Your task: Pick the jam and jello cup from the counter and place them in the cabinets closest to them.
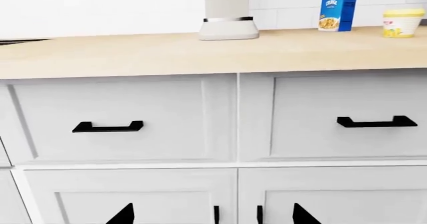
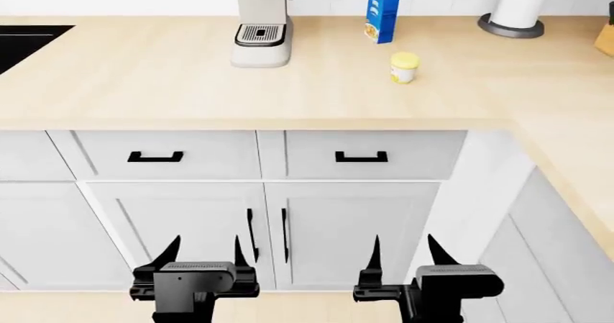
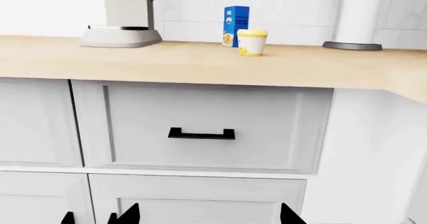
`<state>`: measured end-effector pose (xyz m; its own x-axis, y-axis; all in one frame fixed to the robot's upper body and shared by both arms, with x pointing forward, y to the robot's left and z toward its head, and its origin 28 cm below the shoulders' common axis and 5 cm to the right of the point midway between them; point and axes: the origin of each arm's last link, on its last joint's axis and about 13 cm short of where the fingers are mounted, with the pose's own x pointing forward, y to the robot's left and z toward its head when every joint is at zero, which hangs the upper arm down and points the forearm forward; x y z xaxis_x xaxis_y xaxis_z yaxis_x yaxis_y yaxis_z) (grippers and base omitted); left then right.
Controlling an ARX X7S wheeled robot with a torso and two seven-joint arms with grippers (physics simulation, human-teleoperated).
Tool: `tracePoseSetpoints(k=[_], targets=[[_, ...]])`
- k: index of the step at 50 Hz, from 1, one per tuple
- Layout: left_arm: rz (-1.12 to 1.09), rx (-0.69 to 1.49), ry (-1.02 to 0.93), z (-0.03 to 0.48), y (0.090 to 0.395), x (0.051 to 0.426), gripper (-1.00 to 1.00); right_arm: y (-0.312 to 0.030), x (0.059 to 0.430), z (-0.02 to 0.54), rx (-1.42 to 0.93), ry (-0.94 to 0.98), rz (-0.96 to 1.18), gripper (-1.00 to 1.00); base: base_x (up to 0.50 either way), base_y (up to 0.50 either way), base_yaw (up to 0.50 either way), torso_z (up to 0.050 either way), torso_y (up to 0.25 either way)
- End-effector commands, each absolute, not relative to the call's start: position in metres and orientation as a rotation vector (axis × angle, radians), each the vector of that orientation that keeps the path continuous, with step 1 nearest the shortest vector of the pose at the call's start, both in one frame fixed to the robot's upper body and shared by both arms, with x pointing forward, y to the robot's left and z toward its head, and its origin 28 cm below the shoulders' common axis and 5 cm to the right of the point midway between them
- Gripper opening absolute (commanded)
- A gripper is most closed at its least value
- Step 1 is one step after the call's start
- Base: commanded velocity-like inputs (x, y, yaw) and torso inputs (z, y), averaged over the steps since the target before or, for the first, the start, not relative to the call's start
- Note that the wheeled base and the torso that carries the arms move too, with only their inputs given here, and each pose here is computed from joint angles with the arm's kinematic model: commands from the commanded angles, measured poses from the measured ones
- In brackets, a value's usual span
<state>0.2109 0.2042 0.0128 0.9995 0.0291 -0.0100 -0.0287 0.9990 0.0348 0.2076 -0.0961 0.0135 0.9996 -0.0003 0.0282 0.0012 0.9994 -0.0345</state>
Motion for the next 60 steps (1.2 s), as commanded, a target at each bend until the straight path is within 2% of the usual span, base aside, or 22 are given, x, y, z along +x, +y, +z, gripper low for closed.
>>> tracePoseSetpoints(k=[1,5,14,21,28,39,45,47,49,60], targets=[[0.058,0.03,0.023,0.012,0.205,0.212,1.0,-0.098,0.209,0.017,0.025,-0.025,-0.006,1.0,0.0,0.0,0.0,0.05,0.0],[0.094,0.014,0.035,0.023,0.208,0.212,1.0,-0.1,0.217,0.037,0.052,0.003,-0.058,1.0,0.0,0.0,0.0,0.0,0.0],[0.158,0.136,-0.083,0.122,0.223,0.235,1.0,-0.105,0.247,0.128,0.045,-0.073,-0.084,1.0,0.0,0.0,0.0,0.0,0.0],[0.164,0.155,-0.072,0.145,0.233,0.243,1.0,-0.106,0.257,0.154,0.063,-0.077,-0.089,1.0,0.0,0.0,0.0,0.0,0.0],[0.175,0.204,-0.071,0.17,0.241,0.225,1.0,-0.118,0.252,0.182,-0.019,-0.107,-0.115,1.0,0.0,0.0,0.0,0.0,0.0],[0.126,0.204,-0.017,0.192,0.244,0.207,1.0,-0.127,0.232,0.219,-0.053,-0.057,-0.083,1.0,0.0,0.0,0.0,0.0,0.0],[0.055,0.206,0.029,0.196,0.236,0.187,1.0,-0.129,0.204,0.223,-0.093,-0.012,-0.052,1.0,0.0,0.0,0.0,0.0,0.0],[0.097,0.217,0.04,0.196,0.236,0.18,1.0,-0.13,0.195,0.224,-0.109,0.003,-0.085,1.0,0.0,0.0,0.0,0.0,0.0],[0.029,0.225,0.052,0.196,0.229,0.17,1.0,-0.124,0.183,0.225,-0.129,0.016,0.012,1.0,0.0,0.0,0.0,0.0,0.0],[-0.122,0.26,0.064,0.188,0.201,0.138,1.0,-0.104,0.127,0.208,-0.197,0.027,0.179,1.0,0.0,0.0,0.0,0.0,0.0]])
